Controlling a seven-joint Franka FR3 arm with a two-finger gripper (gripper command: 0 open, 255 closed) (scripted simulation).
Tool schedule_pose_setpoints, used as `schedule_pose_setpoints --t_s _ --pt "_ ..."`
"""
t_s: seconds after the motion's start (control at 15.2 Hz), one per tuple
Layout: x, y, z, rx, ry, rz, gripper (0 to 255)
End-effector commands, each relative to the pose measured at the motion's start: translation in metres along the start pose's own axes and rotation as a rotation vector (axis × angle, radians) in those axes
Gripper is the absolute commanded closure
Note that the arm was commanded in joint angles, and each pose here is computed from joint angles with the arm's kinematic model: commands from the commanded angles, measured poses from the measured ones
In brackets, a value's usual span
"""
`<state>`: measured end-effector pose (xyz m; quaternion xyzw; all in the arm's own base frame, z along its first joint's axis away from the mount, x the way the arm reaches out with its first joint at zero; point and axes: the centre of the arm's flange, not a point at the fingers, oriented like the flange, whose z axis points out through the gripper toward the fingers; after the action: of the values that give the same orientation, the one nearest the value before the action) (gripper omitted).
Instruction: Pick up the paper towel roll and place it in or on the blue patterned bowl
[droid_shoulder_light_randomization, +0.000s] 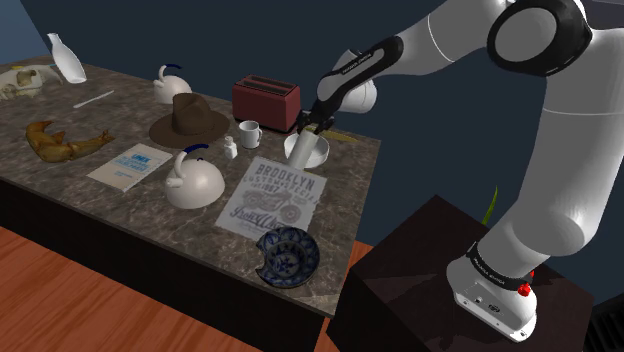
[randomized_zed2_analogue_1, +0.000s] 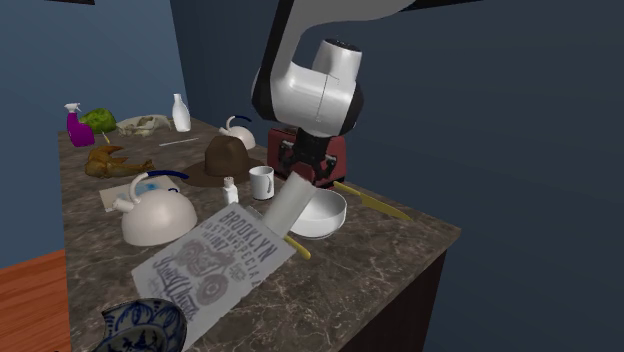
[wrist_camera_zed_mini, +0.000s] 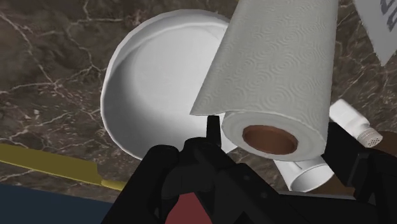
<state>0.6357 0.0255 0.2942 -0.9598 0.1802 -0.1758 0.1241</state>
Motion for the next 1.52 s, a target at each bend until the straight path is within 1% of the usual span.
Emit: schedule_pose_setpoints --t_s 0.0,1.45 --pt "0.004 -0.003 -0.009 0.000 0.000 0.000 255" --pt "0.037 -0.038 -0.113 0.000 0.000 0.000 255"
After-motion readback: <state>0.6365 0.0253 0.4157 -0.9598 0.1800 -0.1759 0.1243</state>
